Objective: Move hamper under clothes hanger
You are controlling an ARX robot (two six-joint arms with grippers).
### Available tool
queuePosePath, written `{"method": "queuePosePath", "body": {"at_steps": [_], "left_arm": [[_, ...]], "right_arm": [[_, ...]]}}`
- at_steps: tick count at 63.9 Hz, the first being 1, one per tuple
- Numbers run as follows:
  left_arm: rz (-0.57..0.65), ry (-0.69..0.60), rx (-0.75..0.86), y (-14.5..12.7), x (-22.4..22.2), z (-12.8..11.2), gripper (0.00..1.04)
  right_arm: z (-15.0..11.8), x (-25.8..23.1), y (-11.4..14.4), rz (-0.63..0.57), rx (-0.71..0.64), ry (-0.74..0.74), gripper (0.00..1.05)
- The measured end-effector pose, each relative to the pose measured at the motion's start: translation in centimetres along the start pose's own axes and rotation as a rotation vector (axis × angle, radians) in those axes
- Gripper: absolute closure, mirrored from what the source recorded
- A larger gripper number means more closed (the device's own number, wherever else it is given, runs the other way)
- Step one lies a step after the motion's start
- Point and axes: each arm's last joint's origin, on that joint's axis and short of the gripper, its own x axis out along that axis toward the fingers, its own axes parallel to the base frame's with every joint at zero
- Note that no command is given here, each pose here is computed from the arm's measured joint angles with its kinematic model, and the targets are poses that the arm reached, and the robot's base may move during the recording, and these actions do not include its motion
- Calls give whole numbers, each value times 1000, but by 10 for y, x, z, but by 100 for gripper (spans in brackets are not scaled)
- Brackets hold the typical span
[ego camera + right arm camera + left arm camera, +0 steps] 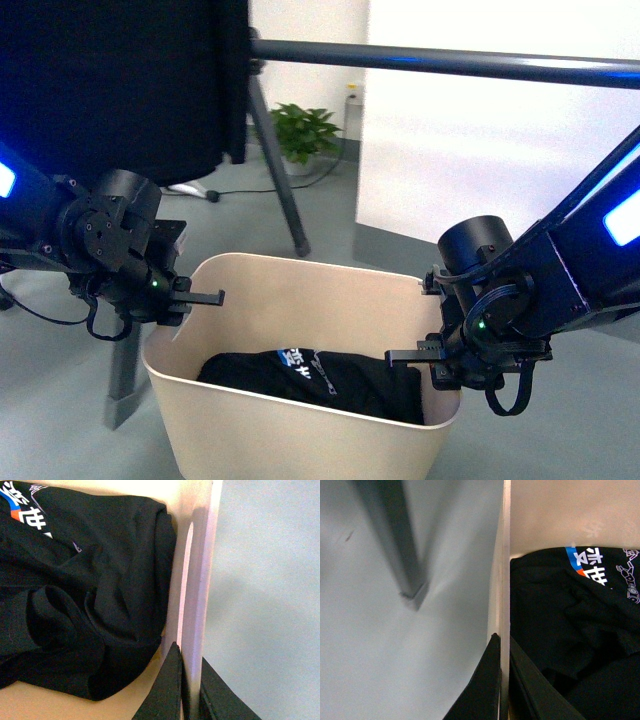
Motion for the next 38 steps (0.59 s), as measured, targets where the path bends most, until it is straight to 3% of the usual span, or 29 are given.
{"method": "queuePosePath", "body": {"at_steps": [38], "left_arm": [[2, 0, -1, 1, 0, 0, 101]], "right_arm": [[0, -1, 1, 4, -1, -1, 102]]}}
